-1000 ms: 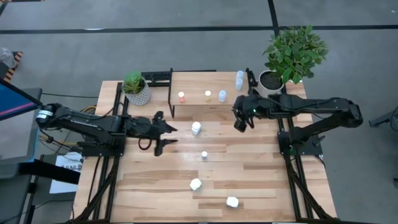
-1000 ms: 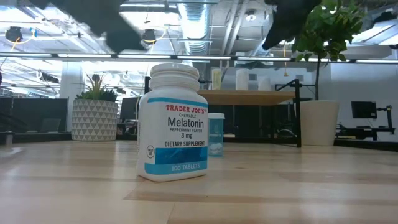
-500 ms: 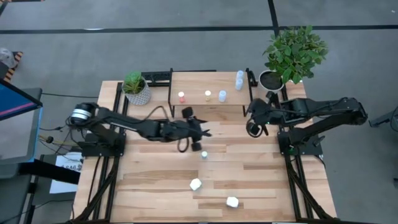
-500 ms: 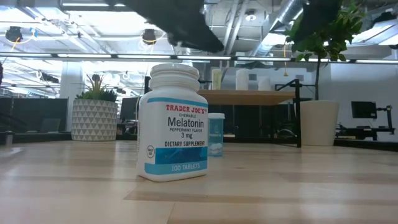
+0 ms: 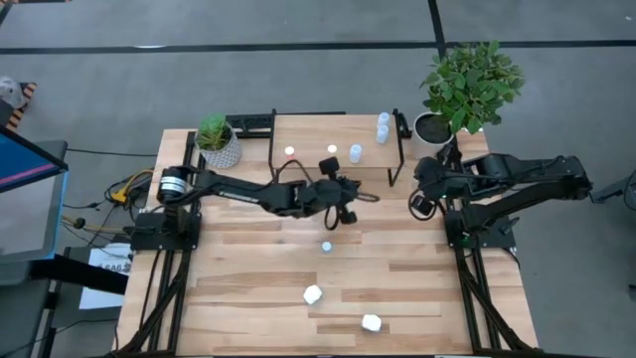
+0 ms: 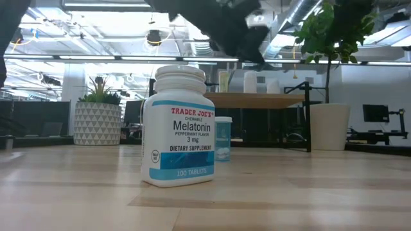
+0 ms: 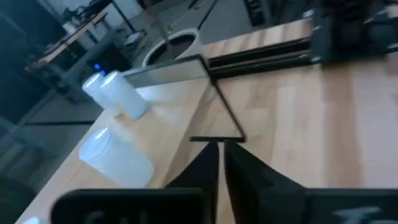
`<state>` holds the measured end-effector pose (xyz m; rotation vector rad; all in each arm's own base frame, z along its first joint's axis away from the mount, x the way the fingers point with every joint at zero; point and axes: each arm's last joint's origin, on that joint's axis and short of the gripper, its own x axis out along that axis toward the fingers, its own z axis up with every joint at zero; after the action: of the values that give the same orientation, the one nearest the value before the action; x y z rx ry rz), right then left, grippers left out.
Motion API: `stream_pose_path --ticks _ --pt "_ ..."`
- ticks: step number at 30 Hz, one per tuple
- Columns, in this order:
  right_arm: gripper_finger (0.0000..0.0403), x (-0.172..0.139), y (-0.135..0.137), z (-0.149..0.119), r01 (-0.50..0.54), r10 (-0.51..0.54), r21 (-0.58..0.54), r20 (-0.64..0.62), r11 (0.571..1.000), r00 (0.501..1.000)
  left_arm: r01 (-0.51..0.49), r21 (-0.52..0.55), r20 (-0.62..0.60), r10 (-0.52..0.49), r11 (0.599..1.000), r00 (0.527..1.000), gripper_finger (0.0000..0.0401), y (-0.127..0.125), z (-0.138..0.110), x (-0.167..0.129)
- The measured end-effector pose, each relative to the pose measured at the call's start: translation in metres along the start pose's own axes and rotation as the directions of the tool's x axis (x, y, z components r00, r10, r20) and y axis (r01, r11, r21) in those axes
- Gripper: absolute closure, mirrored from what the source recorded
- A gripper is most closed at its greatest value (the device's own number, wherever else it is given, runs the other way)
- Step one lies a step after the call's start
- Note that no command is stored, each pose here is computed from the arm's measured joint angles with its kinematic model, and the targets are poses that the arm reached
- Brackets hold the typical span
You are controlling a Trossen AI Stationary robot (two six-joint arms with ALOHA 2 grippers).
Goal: Pick and place medicine bottles onto shelf by color
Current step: Adjust the white pills bottles
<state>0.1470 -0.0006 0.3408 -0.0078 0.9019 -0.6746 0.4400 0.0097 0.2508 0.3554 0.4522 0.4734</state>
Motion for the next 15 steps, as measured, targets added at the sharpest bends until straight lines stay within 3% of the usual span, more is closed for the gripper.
stream_pose_path --ticks 6,15 --pt "0.0327 -0.007 -0.009 -0.007 -0.003 0.003 0.007 0.004 1.0 1.0 -0.094 0.002 -0.06 0.094 0.996 0.994 0.0396 0.008 -0.009 0.025" --pt "0.0327 -0.013 -0.017 -0.012 -0.007 0.007 0.016 0.015 1.0 1.0 -0.239 0.037 -0.144 0.242 0.97 0.96 0.0401 0.021 -0.019 0.031"
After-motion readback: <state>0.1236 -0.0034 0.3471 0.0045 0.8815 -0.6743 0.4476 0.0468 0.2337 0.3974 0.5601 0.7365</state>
